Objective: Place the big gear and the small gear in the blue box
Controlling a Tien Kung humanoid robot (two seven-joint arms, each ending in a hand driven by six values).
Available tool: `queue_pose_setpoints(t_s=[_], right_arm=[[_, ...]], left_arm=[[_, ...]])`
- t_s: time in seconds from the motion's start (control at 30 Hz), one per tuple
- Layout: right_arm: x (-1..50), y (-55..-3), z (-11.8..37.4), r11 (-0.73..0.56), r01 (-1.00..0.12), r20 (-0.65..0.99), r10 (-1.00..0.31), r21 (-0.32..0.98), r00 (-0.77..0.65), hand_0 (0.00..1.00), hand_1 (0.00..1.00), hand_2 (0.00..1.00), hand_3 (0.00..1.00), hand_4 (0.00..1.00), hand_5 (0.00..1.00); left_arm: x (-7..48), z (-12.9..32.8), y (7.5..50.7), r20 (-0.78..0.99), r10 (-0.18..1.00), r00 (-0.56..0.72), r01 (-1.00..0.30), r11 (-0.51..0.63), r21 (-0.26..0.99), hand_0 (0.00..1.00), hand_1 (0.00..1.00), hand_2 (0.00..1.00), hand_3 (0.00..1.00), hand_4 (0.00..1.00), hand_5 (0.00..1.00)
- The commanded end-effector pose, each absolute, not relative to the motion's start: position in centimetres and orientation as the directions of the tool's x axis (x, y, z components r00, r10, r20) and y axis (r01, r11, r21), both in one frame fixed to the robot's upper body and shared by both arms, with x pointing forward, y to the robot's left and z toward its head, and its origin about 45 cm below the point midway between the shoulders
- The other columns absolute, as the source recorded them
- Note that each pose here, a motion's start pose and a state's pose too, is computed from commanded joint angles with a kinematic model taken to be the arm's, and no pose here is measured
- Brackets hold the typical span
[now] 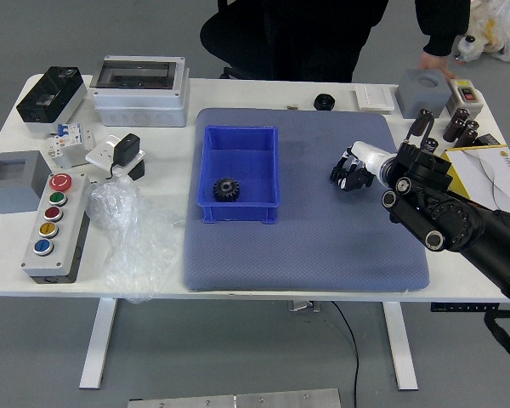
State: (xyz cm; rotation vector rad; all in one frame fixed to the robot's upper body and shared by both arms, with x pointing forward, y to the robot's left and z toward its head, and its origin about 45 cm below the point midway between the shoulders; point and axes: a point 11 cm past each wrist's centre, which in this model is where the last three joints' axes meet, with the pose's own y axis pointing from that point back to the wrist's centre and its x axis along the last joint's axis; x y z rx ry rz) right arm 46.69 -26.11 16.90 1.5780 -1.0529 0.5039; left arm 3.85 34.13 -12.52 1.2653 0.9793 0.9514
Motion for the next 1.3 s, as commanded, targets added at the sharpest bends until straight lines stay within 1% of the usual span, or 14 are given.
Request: queue_pose_setpoints(t_s=[0.07,0.23,0.43,0.47,0.77,1.03,1.3], right_arm=[[46.8,-26.3,17.2,0.019,-0.837,0.785,-0.359,0.547,0.505,0.371,0.336,0.441,0.608,0.507,0.118],[47.0,-26.8,18.0,0.029,-0.845,0.796,-0.354,0.533,0.49,0.371,0.336,0.441,0.608,0.507,0.118],[47.2,-27.3,19.3,0.042,-0.861,0.816,-0.343,0.508,0.465,0.375,0.336,0.443,0.609,0.501,0.126],[47.2,-27.3,19.6,0.043,-0.864,0.821,-0.339,0.502,0.46,0.383,0.338,0.443,0.609,0.475,0.149],[47.6,-27.0,22.5,0.041,-0.895,0.861,-0.296,0.444,0.413,0.383,0.335,0.442,0.61,0.472,0.153],[47.6,-24.8,24.9,0.001,-0.92,0.892,-0.243,0.392,0.38,0.387,0.338,0.442,0.612,0.471,0.151],[47.1,-20.9,26.4,-0.076,-0.931,0.909,-0.201,0.356,0.364,0.395,0.338,0.442,0.611,0.469,0.153]], left_arm=[[3.7,-12.5,34.2,-0.057,0.95,0.307,-0.028,0.068,0.997,0.865,0.839,0.836,0.793,0.611,0.377],[3.6,-12.5,34.4,-0.054,0.951,0.304,-0.027,0.065,0.998,0.865,0.839,0.836,0.793,0.611,0.377],[3.2,-12.5,34.7,-0.051,0.953,0.299,-0.021,0.06,0.998,0.865,0.839,0.836,0.793,0.612,0.377],[3.2,-12.5,34.8,-0.05,0.953,0.298,-0.02,0.059,0.998,0.865,0.839,0.835,0.793,0.612,0.378],[3.1,-12.4,35.3,-0.041,0.958,0.284,-0.024,0.05,0.998,0.865,0.839,0.835,0.794,0.612,0.377],[2.9,-12.3,35.7,-0.036,0.959,0.28,-0.022,0.044,0.999,0.865,0.839,0.835,0.794,0.613,0.378],[2.7,-12.2,36.2,-0.028,0.961,0.276,-0.019,0.035,0.999,0.865,0.838,0.835,0.795,0.613,0.379]])
